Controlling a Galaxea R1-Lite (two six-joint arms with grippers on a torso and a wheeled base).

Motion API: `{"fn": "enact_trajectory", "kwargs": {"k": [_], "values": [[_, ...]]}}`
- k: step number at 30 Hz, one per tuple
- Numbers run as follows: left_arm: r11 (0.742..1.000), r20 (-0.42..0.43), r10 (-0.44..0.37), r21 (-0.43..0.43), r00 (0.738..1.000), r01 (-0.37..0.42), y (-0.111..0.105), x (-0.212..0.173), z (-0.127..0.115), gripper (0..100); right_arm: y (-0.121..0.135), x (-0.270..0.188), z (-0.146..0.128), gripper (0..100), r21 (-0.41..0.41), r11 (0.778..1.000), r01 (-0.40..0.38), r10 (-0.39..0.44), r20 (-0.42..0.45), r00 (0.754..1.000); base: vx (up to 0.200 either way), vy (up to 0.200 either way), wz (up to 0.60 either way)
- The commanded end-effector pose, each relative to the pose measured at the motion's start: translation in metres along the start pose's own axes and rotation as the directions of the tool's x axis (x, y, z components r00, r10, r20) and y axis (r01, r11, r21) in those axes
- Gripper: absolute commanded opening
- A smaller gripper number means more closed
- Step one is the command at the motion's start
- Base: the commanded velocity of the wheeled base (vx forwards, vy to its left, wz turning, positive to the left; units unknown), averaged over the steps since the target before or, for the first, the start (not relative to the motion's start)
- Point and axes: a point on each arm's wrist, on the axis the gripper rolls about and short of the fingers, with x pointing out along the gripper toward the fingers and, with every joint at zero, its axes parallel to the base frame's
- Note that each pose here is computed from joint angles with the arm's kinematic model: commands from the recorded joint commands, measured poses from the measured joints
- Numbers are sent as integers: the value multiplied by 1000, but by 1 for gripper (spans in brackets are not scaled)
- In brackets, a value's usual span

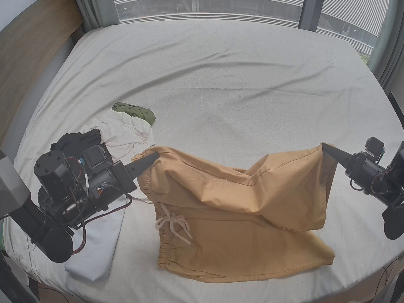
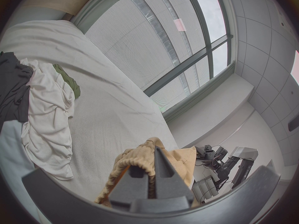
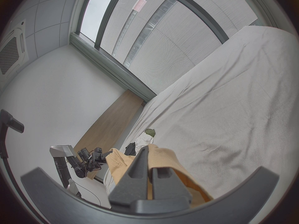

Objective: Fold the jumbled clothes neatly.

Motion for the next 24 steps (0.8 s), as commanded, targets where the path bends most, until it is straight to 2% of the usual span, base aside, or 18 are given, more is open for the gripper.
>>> {"fn": "enact_trajectory", "kwargs": {"k": [1, 16, 24], "values": [[1000, 11, 9, 1, 1000, -9, 2, -1, 3, 0, -2, -1, 3, 0, -7, 1000, 8, -8, 11, 1000, 0, 0, 0], [1000, 60, 5, 30, 998, -6, 0, -8, 17, 0, 0, -9, 17, 0, -8, 1000, -6, 6, 43, 999, 0, 0, 0], [999, 83, -1, 38, 997, -2, -3, -12, 24, 0, -3, -13, 23, 0, -18, 1000, 13, -11, 64, 998, 0, 0, 0]]}}
